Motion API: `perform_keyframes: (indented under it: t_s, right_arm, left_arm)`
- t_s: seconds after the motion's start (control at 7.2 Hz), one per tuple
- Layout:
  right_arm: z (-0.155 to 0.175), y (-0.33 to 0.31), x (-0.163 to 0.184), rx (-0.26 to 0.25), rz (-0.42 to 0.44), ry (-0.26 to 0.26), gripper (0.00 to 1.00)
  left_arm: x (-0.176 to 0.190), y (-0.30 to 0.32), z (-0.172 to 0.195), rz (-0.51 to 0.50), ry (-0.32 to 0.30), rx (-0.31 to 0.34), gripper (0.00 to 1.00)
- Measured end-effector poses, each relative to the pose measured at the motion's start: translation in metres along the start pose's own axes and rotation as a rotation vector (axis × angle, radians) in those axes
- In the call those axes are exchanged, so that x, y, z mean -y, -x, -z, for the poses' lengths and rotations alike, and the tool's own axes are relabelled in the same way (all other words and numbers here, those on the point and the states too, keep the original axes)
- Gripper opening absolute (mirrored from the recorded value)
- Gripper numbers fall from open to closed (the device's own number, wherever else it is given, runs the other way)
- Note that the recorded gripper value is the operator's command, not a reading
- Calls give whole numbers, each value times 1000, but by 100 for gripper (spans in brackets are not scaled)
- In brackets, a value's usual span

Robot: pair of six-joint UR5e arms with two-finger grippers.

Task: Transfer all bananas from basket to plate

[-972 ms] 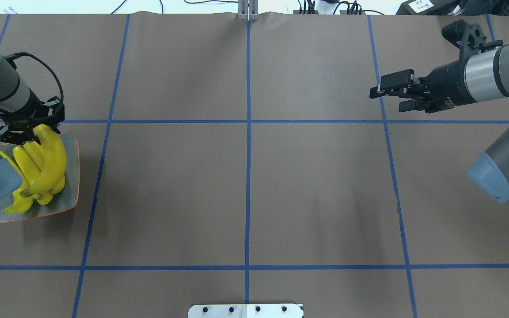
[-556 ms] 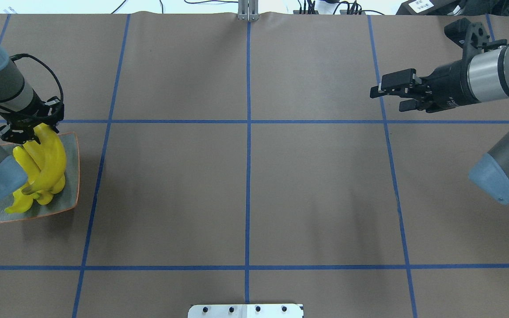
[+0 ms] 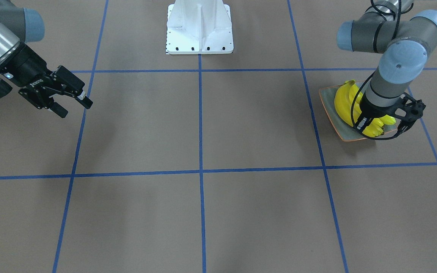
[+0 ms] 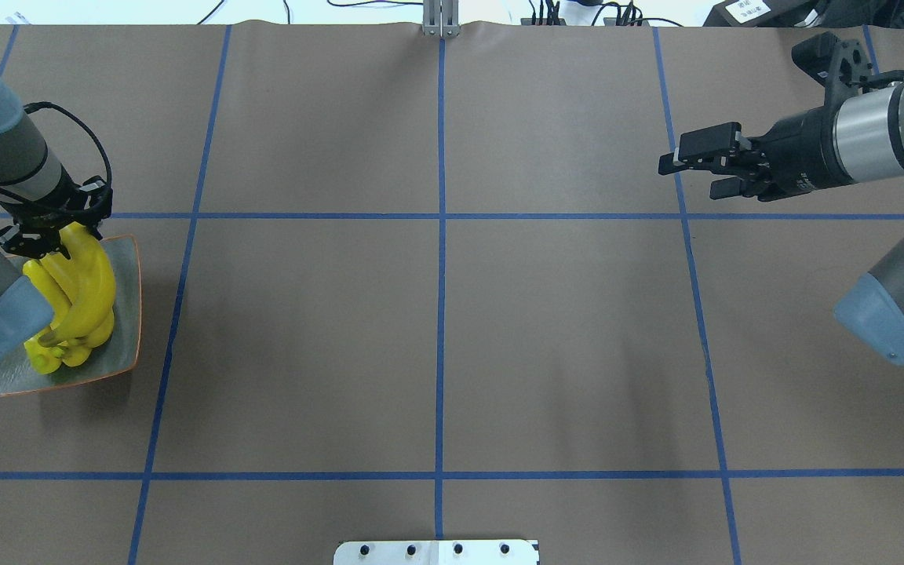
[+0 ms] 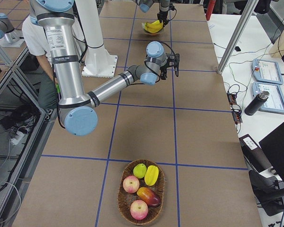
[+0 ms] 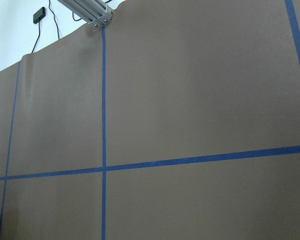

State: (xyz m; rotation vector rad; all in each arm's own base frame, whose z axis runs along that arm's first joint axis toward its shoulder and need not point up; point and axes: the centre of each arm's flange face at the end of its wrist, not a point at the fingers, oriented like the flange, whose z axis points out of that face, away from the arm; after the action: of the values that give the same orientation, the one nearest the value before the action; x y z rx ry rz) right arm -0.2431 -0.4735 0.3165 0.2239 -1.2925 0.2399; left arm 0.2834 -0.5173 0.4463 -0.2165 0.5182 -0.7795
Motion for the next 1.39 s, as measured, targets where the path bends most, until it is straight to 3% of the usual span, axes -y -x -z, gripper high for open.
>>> perform_keyframes:
  t_s: [0.28, 0.97, 1.39]
  right_arm:
    - [1, 1, 0, 2, 1, 2, 100]
    - [1, 2, -1, 5, -1, 7, 100]
    - [22, -28, 15, -32, -36, -38, 100]
  left_arm:
    - [4, 2, -9, -3, 0, 4, 100]
    - [5, 3, -6, -23, -1, -15, 100]
    - [23, 11, 36, -142, -18, -112, 100]
